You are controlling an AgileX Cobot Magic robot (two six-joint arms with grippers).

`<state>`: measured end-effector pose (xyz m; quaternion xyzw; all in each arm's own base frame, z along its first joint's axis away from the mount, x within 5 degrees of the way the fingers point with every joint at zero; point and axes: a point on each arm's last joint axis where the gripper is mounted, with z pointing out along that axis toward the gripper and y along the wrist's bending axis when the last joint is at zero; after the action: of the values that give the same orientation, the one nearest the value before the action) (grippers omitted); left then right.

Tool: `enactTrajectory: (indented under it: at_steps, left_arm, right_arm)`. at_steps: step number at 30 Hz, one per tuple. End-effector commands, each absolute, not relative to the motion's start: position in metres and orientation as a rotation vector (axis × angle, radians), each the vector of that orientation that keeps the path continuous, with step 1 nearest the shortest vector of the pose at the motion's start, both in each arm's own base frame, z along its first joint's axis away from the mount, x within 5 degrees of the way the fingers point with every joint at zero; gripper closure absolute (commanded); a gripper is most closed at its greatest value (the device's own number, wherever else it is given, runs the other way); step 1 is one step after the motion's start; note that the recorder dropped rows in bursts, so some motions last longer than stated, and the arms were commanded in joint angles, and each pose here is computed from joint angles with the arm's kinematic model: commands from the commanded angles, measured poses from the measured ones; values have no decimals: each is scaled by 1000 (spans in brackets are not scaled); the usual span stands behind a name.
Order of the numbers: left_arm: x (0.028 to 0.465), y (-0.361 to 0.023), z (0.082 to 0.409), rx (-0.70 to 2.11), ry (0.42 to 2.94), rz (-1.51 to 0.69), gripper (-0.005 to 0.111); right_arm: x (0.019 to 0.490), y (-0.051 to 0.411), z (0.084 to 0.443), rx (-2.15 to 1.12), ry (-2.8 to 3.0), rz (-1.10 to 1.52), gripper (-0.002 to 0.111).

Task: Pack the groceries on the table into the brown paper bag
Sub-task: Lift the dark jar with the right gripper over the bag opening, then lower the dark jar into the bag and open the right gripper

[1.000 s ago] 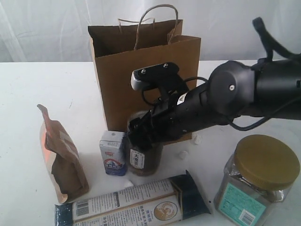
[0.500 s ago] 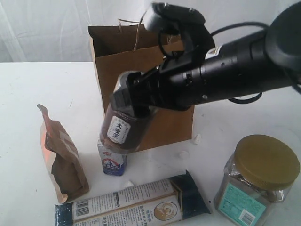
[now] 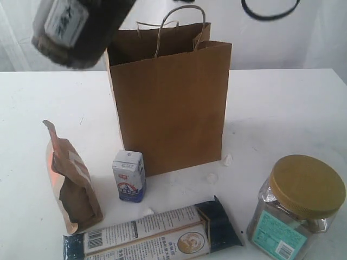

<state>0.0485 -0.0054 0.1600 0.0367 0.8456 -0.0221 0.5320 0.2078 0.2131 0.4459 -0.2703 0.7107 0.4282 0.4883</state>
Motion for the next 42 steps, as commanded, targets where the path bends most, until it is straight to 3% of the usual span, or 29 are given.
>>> enactTrajectory:
  at_steps: [1, 6, 10, 21, 29, 34, 39, 42]
  left_arm:
    - [47, -5, 157, 102, 2047, -50, 107]
    - [47, -5, 157, 102, 2047, -50, 107]
    - [47, -5, 157, 102, 2047, -50, 107]
    - [47, -5, 157, 102, 2047, -50, 107]
    - [47, -5, 157, 102, 2047, -50, 107]
    - [47, -5, 157, 102, 2047, -50, 107]
    - [47, -5, 157, 102, 2047, -50, 107]
    - [47, -5, 157, 102, 2047, -50, 107]
  right_arm:
    - [222, 206, 480, -514, 1523, 922, 99]
    - [248, 209, 475, -484, 1435, 695, 99]
    - [279, 230, 438, -592, 1470, 521, 99]
    - [302, 245, 368, -698, 1633, 440, 99]
    - [303, 244, 362, -693, 1647, 424, 98]
    - [301, 245, 360, -713, 1656, 438, 85]
    - [302, 245, 360, -714, 1658, 438, 62]
    - [302, 245, 360, -711, 1660, 441, 62]
